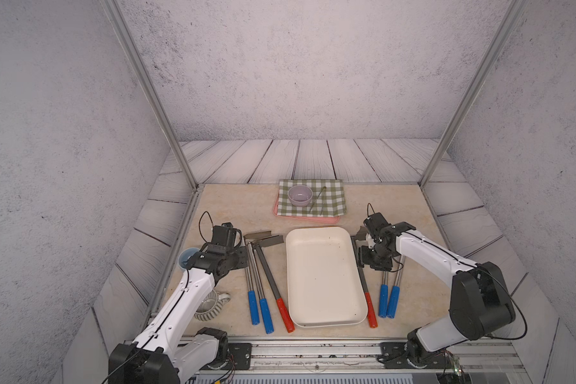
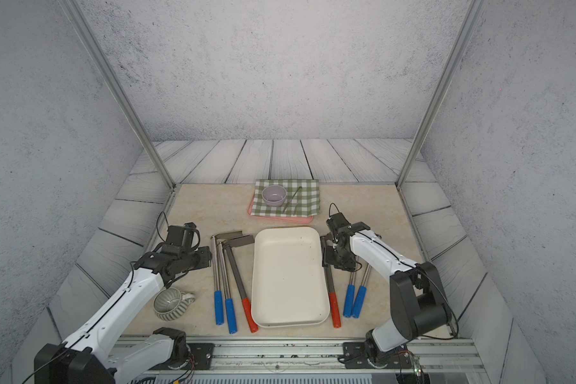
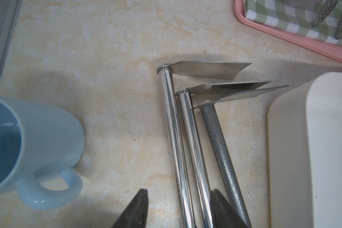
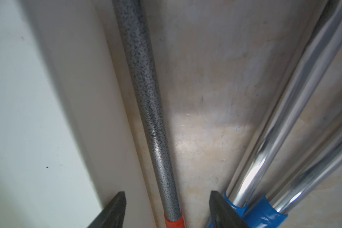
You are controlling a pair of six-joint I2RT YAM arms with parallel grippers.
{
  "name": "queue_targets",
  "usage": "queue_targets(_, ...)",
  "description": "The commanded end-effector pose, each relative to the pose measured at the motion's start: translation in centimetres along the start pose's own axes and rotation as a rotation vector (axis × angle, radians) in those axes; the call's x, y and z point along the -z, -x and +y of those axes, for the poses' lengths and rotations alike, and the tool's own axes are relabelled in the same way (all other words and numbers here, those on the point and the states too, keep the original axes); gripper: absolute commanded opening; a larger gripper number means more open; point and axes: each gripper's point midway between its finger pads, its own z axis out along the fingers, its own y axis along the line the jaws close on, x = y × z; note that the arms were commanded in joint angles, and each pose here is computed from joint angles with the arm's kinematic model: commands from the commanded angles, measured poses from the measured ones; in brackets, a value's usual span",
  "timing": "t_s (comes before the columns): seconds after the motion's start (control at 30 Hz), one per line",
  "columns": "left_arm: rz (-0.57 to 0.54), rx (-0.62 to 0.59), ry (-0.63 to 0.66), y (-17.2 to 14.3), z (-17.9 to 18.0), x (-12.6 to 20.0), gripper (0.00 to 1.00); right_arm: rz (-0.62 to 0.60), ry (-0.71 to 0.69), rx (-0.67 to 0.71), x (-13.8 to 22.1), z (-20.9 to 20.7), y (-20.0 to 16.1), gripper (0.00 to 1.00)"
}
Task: Put the small hoe into the storage box
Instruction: Move the storage box to the center of the board.
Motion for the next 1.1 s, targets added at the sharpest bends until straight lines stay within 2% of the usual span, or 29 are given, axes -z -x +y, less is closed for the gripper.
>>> queue_targets(0.0, -0.017, -0.009, -0.008, 0.7, -0.3, 0.9, 0.54, -0.016, 0.014, 0.013, 0.5, 1.8, 0.6, 0.69)
queue_targets(0.37, -0.022, -0.010, -0.009, 0.8, -0.3, 1.0, 0.54, -0.126, -0.147, 0.043, 4.0, -0.4, 2.5, 0.75)
queue_targets(0.77, -0.028, -0.010, -0.012, 0.8, -0.4, 1.2, 0.53, -0.066, -0.197, 0.124, 3.8, 0.7, 5.3, 0.74)
queue_targets(1.07, -0.030, -0.010, -0.015, 0.8, -0.4, 1.2, 0.52, 0.017, -0.212, 0.152, 1.6, 0.8, 6.3, 0.71)
